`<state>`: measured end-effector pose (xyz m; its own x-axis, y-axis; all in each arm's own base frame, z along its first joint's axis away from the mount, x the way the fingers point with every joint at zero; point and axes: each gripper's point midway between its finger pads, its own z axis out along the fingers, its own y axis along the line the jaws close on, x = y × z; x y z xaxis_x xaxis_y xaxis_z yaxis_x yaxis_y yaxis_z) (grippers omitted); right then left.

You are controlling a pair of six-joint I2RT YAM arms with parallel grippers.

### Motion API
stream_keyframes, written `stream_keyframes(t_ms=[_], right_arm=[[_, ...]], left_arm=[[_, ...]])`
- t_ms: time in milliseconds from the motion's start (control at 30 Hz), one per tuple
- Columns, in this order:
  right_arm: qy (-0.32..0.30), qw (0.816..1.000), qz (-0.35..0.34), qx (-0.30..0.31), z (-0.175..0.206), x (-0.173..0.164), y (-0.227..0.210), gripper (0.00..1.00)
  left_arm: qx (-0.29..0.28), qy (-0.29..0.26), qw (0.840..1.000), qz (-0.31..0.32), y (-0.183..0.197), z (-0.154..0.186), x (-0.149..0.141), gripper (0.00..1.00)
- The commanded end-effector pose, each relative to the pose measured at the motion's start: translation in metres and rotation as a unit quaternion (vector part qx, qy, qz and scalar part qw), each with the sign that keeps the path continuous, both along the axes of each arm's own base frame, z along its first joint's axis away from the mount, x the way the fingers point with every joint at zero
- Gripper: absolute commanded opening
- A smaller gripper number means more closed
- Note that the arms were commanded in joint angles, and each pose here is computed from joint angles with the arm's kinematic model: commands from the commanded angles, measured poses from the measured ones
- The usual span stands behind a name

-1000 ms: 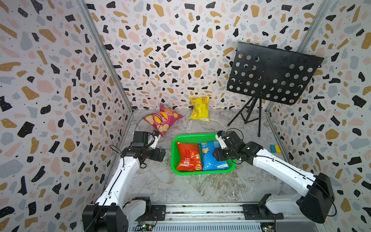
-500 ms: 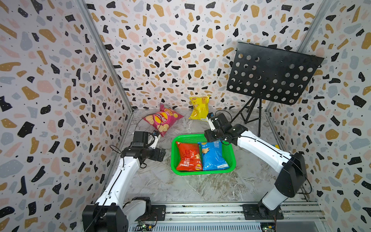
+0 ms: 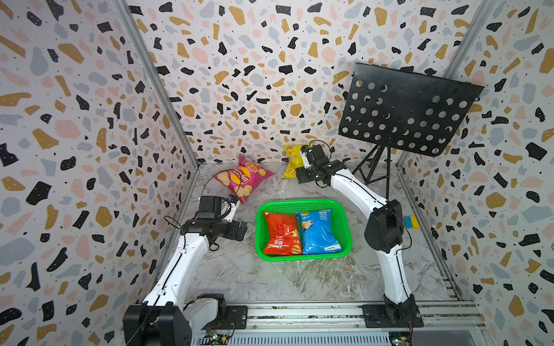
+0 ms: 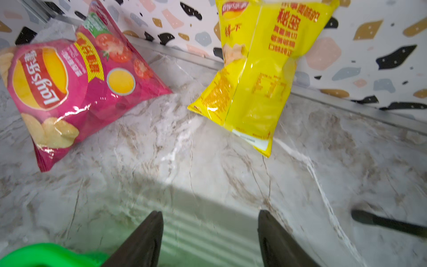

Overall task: Put the potato chips into the basket
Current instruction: Pick up the potato chip from the center of the board.

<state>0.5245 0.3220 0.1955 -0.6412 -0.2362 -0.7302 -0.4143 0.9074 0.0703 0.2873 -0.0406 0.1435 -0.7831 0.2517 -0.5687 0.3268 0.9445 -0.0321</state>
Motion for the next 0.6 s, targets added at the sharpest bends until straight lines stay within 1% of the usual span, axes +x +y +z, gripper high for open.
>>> stream_keyframes(t_ms=[0, 133, 267, 433, 533, 567], right_arm=[[-0.015, 1.0, 0.001, 0.003, 0.013, 0.018, 0.0, 0.7], [-0.032, 0.999, -0.013, 0.012, -0.005, 0.049, 0.003, 0.68], [-0.053, 0.998, -0.032, 0.034, -0.022, 0.076, 0.002, 0.68], [-0.064, 0.996, -0.043, 0.049, -0.043, 0.097, 0.0, 0.69], [-0.057, 0.996, -0.04, 0.058, -0.06, 0.105, 0.004, 0.69], [-0.059, 0.996, -0.037, 0.062, -0.057, 0.106, 0.005, 0.7]], left_arm=[[-0.002, 0.0, 1.0, 0.002, 0.001, -0.004, 0.003, 1.0], [-0.001, 0.005, 1.0, 0.002, 0.001, -0.006, 0.003, 1.0], [-0.001, 0.007, 1.0, 0.003, 0.001, -0.006, 0.003, 1.0], [0.0, 0.005, 1.0, 0.003, 0.001, -0.005, 0.003, 1.0], [0.0, 0.007, 1.0, 0.003, 0.001, -0.006, 0.002, 1.0], [0.0, 0.005, 1.0, 0.003, 0.001, -0.005, 0.003, 1.0]])
